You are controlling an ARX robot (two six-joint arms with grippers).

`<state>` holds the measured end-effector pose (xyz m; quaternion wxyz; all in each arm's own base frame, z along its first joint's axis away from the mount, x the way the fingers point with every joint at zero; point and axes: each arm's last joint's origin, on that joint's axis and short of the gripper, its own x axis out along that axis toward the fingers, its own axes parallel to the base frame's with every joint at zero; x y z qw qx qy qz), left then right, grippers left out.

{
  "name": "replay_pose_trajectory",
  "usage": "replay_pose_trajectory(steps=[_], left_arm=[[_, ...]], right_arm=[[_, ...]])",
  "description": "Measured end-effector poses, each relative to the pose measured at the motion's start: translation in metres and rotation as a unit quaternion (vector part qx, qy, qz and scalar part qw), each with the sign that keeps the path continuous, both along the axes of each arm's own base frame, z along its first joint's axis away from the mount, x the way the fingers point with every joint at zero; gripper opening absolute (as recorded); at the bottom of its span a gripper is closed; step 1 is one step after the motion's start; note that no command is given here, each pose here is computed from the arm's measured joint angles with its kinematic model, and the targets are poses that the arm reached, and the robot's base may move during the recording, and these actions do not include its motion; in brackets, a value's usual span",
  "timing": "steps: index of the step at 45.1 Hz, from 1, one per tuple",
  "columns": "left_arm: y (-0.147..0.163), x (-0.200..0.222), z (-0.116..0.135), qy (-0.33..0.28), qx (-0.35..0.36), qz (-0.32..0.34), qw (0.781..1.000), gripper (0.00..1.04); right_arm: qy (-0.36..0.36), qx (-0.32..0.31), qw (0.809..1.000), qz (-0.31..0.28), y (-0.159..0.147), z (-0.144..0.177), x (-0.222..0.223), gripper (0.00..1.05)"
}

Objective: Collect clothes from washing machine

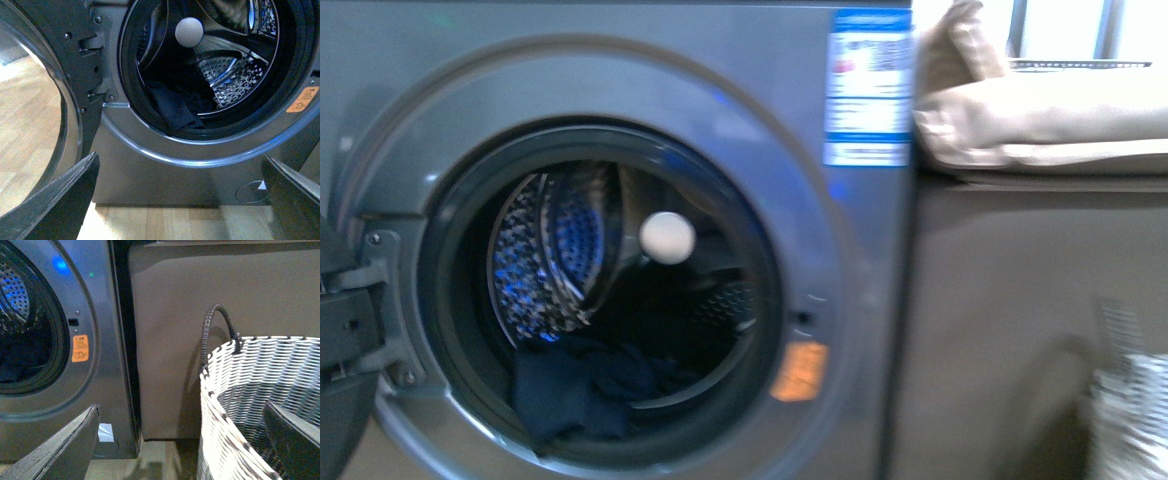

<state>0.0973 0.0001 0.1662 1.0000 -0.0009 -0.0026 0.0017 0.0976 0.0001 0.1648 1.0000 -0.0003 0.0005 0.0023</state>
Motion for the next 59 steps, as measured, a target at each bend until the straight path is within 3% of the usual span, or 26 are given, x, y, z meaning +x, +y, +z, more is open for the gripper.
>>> replay_pose_trajectory(steps=[32, 39, 51, 59], left_arm=[[0.000, 0.000, 0.000, 0.000, 0.000, -0.001, 1.000, 0.98], [-0.002, 0.005, 0.000, 0.072, -0.046, -0.110, 0.990, 0.98], [-0.010, 0.038, 0.033, 0.050, -0.044, -0.129, 0.989, 0.98], [-0.021, 0.078, 0.038, 0.057, -0.028, -0.143, 0.988, 0.98]], right_arm=[[0.000, 0.000, 1.000, -0.002, 0.000, 0.000, 0.000, 0.97], [0.000, 0.000, 1.000, -0.001, 0.000, 0.000, 0.000, 0.97], [0.000, 0.000, 1.000, -0.002, 0.000, 0.000, 0.000, 0.97], [0.000, 0.000, 1.000, -0.002, 0.000, 0.000, 0.000, 0.97]])
